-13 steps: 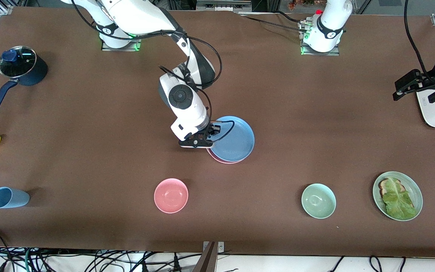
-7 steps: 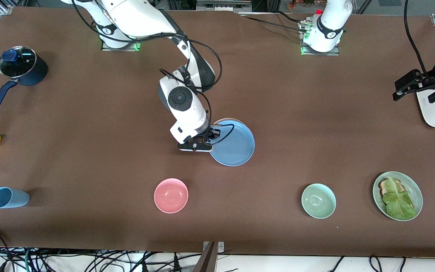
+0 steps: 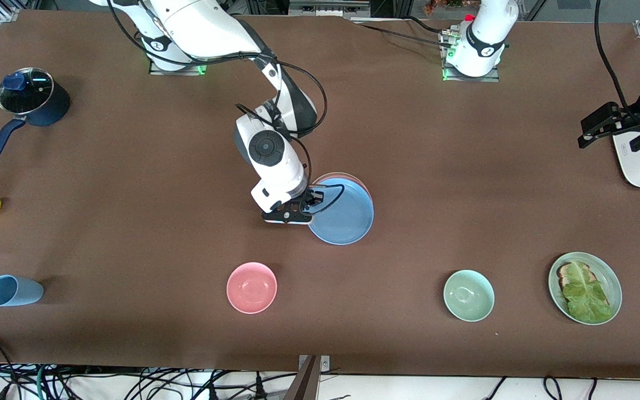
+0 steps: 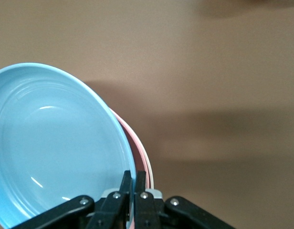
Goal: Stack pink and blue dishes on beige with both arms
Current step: 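Adjust the blue plate on the stack with the right gripper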
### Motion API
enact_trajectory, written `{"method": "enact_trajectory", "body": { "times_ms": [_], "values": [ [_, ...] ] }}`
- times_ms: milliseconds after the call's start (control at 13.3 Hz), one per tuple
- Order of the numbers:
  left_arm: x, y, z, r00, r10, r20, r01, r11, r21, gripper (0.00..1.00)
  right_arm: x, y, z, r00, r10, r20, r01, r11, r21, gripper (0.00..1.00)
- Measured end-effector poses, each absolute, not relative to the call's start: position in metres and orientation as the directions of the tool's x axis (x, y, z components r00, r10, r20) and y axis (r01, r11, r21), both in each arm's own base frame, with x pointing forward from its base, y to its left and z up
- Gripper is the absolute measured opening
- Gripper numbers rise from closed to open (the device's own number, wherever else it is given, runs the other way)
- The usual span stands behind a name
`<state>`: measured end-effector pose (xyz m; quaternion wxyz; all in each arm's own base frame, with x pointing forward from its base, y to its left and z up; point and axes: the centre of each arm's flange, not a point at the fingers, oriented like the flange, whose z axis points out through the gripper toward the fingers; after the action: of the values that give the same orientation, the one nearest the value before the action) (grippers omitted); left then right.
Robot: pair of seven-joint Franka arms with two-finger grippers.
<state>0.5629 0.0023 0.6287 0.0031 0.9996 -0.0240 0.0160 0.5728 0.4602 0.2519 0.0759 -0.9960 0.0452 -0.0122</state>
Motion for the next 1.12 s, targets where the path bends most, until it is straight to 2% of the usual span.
{"method": "enact_trajectory", "body": {
  "times_ms": [1124],
  "values": [
    [0.563, 0.002, 0.629, 0.998, -0.048, 0.033, -0.048, -0.999, 0.005, 1.00, 0.566, 0.453, 0.246, 0.991, -0.123, -0.055, -0.128, -0.986, -0.109, 0.04]
  ]
}}
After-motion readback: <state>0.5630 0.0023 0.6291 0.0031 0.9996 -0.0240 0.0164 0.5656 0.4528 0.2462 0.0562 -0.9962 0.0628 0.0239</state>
